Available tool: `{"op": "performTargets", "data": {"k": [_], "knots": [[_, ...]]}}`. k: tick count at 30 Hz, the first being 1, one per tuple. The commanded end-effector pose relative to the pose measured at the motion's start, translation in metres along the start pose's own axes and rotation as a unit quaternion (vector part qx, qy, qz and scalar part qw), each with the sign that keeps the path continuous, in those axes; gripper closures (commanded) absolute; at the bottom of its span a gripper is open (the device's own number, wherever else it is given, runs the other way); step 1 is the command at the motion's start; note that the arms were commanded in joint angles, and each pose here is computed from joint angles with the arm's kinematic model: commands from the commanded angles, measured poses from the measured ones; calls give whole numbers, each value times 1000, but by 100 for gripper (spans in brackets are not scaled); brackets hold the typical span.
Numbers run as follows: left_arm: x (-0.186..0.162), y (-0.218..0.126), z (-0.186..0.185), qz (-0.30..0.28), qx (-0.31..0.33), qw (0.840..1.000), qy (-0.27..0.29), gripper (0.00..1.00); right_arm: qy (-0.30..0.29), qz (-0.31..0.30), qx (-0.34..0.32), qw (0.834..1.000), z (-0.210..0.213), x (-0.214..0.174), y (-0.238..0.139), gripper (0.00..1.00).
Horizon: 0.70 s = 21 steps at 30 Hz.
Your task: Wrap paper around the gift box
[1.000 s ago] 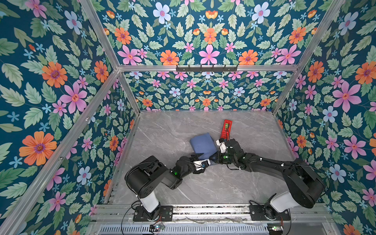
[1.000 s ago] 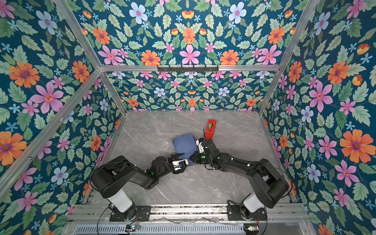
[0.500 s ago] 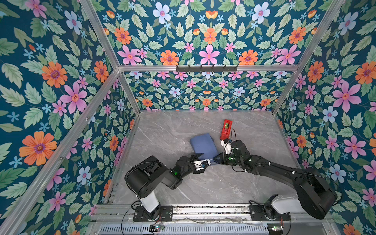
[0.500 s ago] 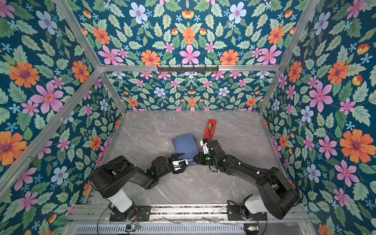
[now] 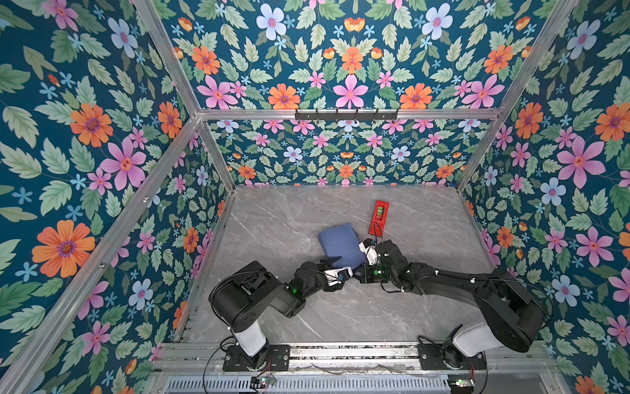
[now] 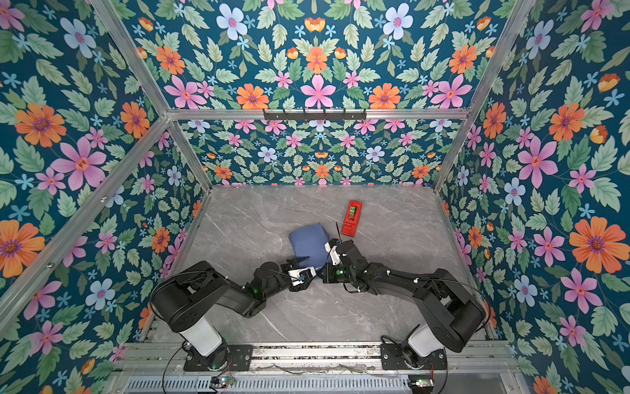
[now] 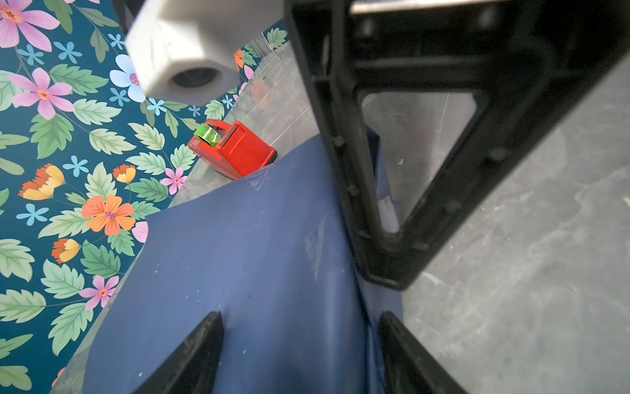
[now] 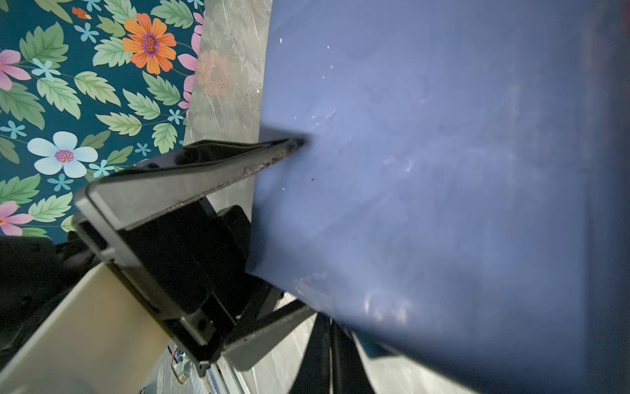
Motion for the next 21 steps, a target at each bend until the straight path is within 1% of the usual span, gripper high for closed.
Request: {"op": "performTargets", "data": {"k": [1,4,15,21], "knots": [[-4,1,-4,9,-16,1000,-11,27,-7,-17,-16,1000,-2,4,0,94],[-4,1,-4,9,-15,1000,-11,27,-3,-17,-28,999,-8,2,-1,95],[-4,1,-4,9,-17,1000,-11,27,2,-23,-37,999,-21,0,-6,96],[-3,1,-4,8,-17,1000,-12,27,4,-16,-46,999,-26,-3,-7,96]]}}
Point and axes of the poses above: each gripper's point midway between its finger pads, its own y axis out along the fingers, its own z axis along the line the jaws close on, x = y × z, the point moved 8 cm from there along -y, back along the fingers, and after that the axes turned 3 degrees about -y, right-handed, at the moved point
